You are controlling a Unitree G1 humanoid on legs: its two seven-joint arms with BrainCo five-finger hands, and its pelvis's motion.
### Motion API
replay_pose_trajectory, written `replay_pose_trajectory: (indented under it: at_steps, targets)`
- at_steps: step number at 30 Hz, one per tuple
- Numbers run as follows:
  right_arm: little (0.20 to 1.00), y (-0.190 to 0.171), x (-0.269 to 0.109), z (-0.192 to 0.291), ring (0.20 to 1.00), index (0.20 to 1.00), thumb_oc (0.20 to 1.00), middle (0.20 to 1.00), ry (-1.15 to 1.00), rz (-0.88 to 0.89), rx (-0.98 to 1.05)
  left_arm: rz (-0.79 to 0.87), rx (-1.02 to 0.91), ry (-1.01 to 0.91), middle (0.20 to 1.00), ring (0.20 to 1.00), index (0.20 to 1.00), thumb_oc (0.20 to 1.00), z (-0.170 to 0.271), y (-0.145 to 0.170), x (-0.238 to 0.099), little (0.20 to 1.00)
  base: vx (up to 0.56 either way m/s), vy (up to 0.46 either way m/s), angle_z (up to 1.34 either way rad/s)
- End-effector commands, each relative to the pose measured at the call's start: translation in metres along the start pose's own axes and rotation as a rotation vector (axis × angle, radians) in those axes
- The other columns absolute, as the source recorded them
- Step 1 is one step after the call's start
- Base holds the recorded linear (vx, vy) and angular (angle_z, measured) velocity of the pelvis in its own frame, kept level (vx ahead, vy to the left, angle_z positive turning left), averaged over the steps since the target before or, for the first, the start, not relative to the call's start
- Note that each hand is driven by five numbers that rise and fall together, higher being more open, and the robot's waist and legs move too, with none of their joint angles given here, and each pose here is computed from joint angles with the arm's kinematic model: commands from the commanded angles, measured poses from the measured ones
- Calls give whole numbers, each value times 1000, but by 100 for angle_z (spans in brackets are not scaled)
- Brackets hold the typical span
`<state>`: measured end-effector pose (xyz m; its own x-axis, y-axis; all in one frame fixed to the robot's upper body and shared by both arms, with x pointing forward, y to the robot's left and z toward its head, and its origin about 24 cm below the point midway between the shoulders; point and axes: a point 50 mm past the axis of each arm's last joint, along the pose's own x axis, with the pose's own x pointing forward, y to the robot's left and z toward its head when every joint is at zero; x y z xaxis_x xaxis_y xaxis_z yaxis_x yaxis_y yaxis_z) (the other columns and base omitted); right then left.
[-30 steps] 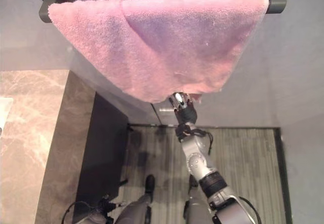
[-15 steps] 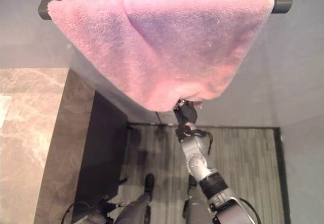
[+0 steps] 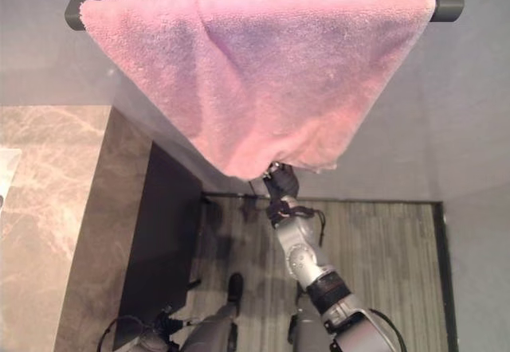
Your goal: Put brush and paste in cup on sink, flatten towel.
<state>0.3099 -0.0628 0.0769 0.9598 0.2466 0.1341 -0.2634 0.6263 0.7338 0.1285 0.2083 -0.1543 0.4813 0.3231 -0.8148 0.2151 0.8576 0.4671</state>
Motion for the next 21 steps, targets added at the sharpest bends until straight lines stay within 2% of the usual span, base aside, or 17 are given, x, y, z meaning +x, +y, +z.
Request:
replay_pose_trajectory:
  at_steps: [1,21]
  targets:
    - [200,37,14,-5,200,200,200,200,-15,118,39,48,77,47,1000,1000,1000,1000,-11,14,3,1000,0,0,0]
    - [200,34,18,-37,200,200,200,200,127,59,-20,66,53,59,1000,1000,1000,1000,-13,17,3,1000,0,0,0]
